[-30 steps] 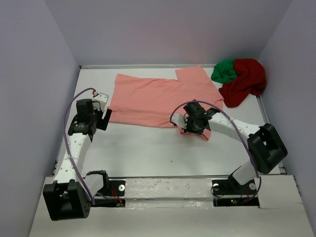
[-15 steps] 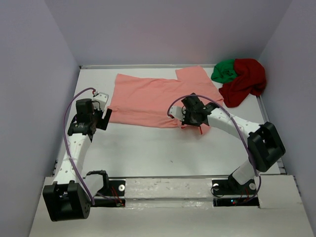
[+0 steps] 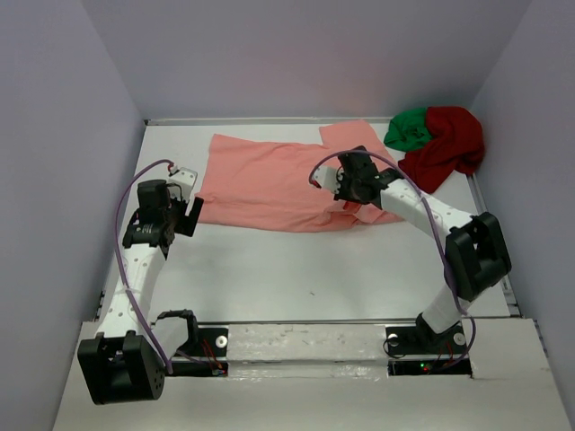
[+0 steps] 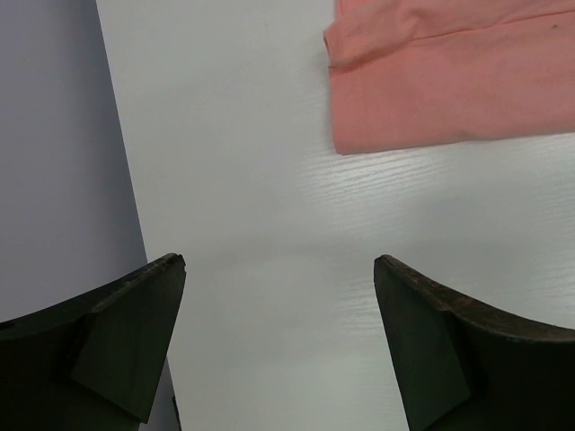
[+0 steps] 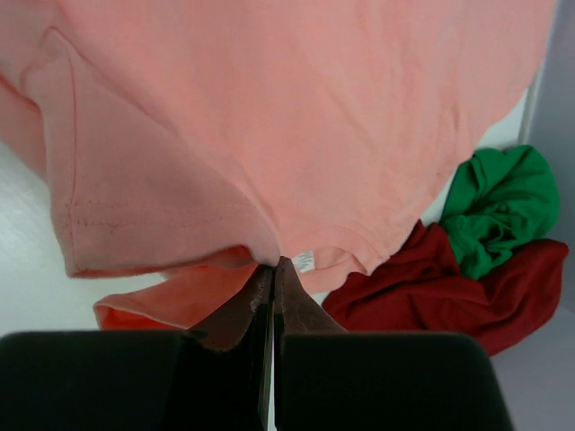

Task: Fold and stack the t-shirts
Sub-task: Fold the flattened tshirt in 1/3 of the way

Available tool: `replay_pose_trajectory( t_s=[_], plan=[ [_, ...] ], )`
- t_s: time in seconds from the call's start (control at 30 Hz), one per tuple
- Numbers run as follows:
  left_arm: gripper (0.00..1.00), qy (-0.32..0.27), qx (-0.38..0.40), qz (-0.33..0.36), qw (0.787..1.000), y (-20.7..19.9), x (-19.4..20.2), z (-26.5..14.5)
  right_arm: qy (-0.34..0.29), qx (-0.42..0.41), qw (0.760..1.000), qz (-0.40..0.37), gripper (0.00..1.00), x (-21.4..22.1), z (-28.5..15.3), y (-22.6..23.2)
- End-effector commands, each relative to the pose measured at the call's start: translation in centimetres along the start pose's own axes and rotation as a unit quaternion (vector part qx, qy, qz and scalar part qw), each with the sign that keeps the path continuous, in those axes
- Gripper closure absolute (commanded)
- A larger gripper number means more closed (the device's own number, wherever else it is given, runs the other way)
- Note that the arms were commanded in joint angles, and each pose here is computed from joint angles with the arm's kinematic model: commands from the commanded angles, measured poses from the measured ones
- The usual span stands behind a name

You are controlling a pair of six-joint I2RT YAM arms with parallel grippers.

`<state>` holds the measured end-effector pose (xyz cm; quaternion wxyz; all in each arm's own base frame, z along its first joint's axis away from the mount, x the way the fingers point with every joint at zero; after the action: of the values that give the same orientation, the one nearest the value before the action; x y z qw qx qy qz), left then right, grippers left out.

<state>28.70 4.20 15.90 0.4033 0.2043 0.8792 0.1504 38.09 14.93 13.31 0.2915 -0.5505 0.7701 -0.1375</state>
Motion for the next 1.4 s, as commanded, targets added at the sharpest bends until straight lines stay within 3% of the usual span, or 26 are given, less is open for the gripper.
replay_pose_trajectory(
  t_s=[0.0, 0.27, 1.17, 1.2, 1.23, 1.27, 1.37],
  plan=[
    [0.01, -0.01, -0.005, 0.0, 1.0, 0.6, -0.8, -0.1, -0.019, 0.064, 0.998, 0.005, 1.0, -1.3, -0.5, -5.1],
    [0.01, -0.004, -0.001, 0.002, 1.0, 0.4, -0.5, 0.1, -0.018, 0.073, 0.997, 0.007, 1.0, -1.3, 0.5, -7.2],
    [0.01, 0.011, 0.001, 0.002, 1.0, 0.0, 0.5, 0.4, -0.024, 0.016, 0.999, -0.025, 1.0, -3.0, 6.2, -5.9],
    [0.01, 0.012, 0.002, 0.003, 1.0, 0.0, 0.5, 0.4, -0.019, 0.012, 0.999, -0.026, 0.91, -3.0, 6.8, -5.6],
    [0.01, 0.014, 0.002, 0.002, 1.0, 0.0, 0.6, 0.4, -0.017, 0.013, 0.999, -0.029, 0.74, -3.0, 7.1, -5.7],
    [0.01, 0.013, 0.003, 0.002, 1.0, -0.1, 0.6, 0.5, -0.019, 0.02, 0.999, -0.029, 0.44, -3.1, 7.5, -6.0],
    [0.01, 0.017, 0.003, 0.002, 1.0, -0.1, 0.7, 0.5, -0.019, 0.037, 0.999, -0.032, 0.01, -3.4, 8.1, -6.7]
  ],
)
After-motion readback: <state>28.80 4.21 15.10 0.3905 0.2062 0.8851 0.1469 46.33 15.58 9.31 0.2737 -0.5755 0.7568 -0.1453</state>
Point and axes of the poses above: each gripper's point midway between its finger pads, its own z axis out along the fingers, its own y axis along the line the jaws close on, x = y × z, the point moved 1 cm from there along -z, back along the fingers, and after that the axes turned 7 degrees about z, right-handed, at the moved point
